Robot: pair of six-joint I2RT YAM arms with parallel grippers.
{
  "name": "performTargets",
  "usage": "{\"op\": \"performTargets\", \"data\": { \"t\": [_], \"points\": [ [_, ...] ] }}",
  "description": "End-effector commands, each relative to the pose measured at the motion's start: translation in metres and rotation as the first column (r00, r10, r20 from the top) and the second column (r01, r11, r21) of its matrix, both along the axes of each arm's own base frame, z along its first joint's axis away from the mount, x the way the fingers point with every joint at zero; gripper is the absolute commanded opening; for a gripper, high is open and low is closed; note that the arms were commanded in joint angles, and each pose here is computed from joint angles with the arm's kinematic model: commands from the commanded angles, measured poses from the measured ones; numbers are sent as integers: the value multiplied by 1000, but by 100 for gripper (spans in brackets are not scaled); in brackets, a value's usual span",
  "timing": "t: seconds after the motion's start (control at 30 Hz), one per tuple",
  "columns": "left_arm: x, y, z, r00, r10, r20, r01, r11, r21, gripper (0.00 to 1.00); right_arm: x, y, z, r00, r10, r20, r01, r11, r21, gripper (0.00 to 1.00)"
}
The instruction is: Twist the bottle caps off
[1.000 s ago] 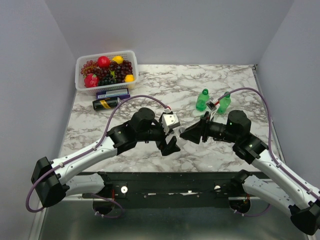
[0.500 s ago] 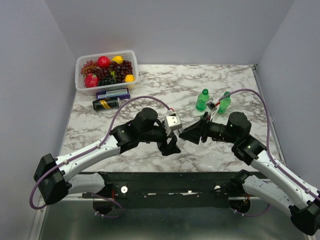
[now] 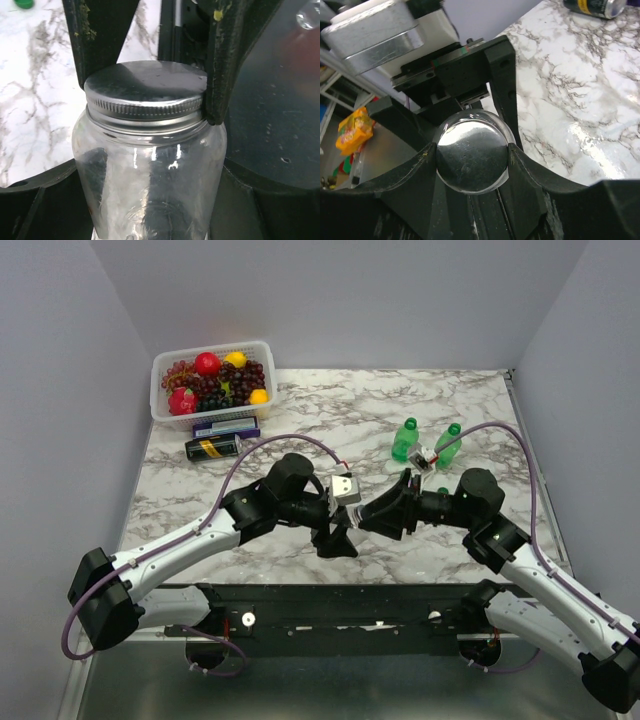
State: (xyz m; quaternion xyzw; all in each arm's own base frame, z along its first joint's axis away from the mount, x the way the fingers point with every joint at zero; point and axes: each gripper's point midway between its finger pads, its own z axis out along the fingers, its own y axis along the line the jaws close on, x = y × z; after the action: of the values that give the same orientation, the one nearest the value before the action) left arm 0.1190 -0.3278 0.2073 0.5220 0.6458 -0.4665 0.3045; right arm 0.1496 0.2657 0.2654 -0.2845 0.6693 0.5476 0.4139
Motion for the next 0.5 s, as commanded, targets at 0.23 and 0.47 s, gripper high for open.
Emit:
{"op": "performTargets", "data": {
  "t": [0.23,0.47],
  "points": [
    [-45,1,46,948,-309,-78,290,938,-191,29,-31,0,-17,945,238,222,-233,971,-50,24],
    [-21,-6,35,982,-179,-65,167,974,-152,29,-17,-1,-15,970,149,194,-142,989,-52,39]
  ]
}}
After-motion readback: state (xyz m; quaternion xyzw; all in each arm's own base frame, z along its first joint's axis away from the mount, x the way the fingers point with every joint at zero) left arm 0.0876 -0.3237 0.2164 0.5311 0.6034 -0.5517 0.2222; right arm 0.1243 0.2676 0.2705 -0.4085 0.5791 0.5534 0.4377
